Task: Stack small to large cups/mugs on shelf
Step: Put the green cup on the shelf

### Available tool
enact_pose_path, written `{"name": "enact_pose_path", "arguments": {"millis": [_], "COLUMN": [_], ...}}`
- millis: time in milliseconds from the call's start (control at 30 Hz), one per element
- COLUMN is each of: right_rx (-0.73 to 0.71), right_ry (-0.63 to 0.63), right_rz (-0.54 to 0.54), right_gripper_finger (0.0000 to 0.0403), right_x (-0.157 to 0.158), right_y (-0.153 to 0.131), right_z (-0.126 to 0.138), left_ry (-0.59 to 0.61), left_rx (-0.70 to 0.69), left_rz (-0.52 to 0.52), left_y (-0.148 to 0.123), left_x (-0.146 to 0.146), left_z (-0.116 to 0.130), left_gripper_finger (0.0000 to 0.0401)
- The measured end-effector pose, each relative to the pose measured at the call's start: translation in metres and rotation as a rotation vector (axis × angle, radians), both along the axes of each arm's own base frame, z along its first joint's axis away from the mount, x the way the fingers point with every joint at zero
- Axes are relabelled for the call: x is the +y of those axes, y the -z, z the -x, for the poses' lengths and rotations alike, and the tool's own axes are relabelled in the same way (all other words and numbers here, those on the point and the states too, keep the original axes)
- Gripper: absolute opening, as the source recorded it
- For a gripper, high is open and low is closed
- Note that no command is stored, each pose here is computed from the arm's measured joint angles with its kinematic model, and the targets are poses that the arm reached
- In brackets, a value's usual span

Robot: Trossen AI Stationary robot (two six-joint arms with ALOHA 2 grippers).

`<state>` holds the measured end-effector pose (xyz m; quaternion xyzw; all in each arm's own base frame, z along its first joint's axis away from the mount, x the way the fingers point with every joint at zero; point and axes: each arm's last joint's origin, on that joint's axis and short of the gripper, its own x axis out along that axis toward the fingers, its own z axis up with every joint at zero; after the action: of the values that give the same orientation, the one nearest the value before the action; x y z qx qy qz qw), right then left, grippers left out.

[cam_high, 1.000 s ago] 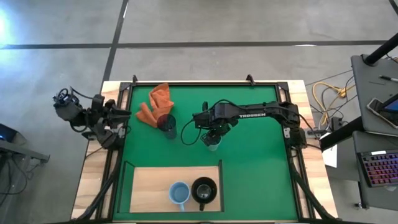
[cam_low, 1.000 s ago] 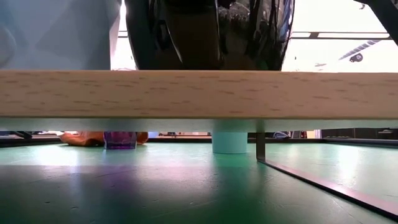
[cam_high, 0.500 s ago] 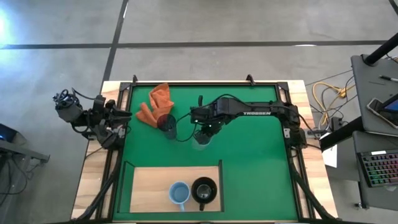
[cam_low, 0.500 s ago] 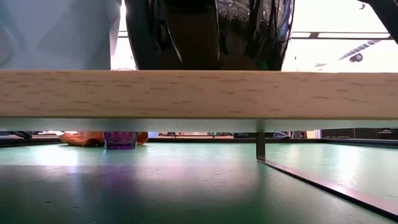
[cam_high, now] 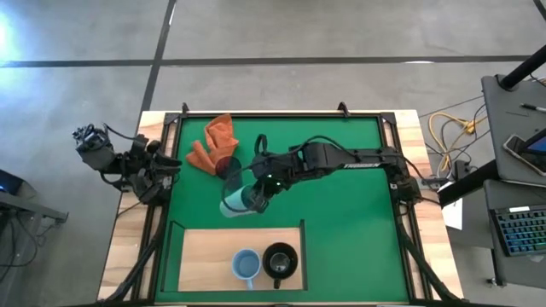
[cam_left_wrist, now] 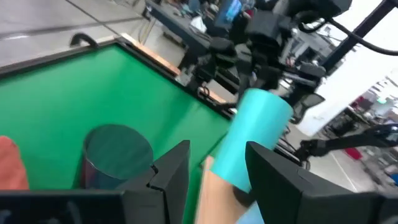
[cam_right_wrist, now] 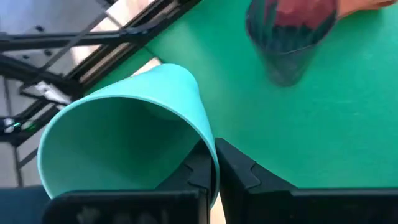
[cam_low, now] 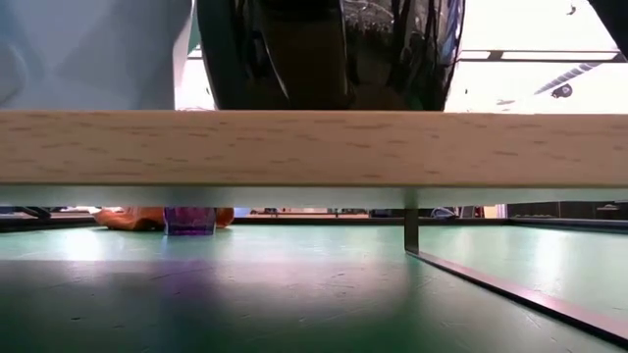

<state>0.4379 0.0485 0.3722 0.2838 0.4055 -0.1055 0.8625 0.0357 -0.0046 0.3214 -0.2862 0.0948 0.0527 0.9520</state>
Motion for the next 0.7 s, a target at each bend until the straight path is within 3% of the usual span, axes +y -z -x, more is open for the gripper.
{"name": "enact_pose_path", "arguments": {"millis": [233,400,700], "right_rx": [0.062,0.152,0.170], "right_ry": [0.006,0.027,-0.048], "right_rz": [0.026,0.023,-0.050], "right_gripper_finger": [0.0009,0.0009,0.0009], "right_x": [-0.008,-0.023,-0.033], "right_y": [0.021,0.058,0.100], "right_z": [-0.011,-0.031,-0.060], "left_ry": [0.014,0.016,0.019], "left_rx": [0.014,0.023,0.072], "left_rz": [0.012,0.007,-0.030], "left_y": [0.001,0.002,0.004], "left_x": [-0.003,-0.005,-0.012], "left_z": [-0.003,-0.005,-0.015], "left_gripper_finger": [0.0141,0.0141,0.0141]}}
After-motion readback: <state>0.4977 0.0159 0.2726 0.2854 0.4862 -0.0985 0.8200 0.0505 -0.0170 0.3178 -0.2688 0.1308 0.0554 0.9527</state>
